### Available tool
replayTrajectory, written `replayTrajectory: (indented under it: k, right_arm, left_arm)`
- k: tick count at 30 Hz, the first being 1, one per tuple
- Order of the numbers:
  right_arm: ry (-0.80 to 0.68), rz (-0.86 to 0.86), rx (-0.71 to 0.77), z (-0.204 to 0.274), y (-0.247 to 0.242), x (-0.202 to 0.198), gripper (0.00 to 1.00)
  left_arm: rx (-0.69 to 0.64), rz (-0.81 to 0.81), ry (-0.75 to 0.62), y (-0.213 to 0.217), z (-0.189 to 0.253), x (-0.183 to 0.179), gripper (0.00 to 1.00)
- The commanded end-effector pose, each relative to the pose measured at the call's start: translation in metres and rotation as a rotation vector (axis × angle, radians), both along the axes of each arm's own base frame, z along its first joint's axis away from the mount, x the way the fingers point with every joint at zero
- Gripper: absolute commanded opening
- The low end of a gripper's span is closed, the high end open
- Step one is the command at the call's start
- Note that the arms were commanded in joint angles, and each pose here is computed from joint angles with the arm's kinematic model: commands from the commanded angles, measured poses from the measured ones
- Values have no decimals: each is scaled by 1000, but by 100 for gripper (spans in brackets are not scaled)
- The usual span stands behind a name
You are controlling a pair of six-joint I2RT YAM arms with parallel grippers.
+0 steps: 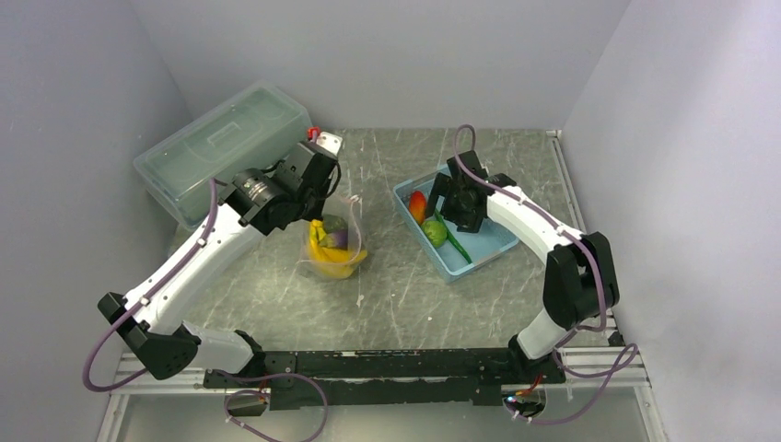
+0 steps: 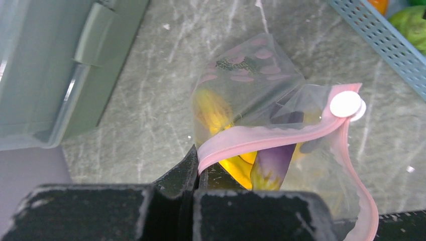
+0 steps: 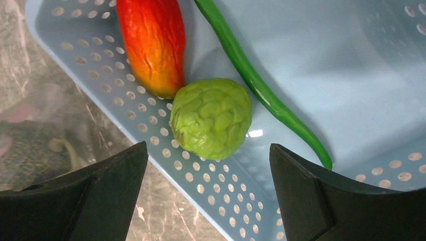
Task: Place the food in the zip-top bag and seal the zipper
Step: Place the fake vegetable in the zipper food storage bag, then pick up the fake vegetable from the bin.
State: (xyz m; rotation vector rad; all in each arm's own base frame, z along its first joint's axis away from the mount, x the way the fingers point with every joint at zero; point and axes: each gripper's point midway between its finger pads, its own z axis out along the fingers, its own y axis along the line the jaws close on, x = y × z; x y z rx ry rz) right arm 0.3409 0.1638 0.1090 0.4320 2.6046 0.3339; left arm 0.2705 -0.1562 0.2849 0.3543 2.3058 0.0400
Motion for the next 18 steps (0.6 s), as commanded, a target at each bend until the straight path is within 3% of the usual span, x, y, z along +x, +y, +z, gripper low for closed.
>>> replayTrajectory:
  k: [1, 7, 18]
  right_arm:
    - [-9, -57, 18, 3, 3, 15, 95]
    - [26, -82, 9, -10, 4, 20, 96]
    - [78, -91, 6, -33, 4, 13, 96]
  left_arm:
    - [100, 90, -144, 26, 33, 20, 0]
    - [120, 95, -130, 27, 23, 20, 0]
    - [-83, -35, 59, -26, -30, 4, 0]
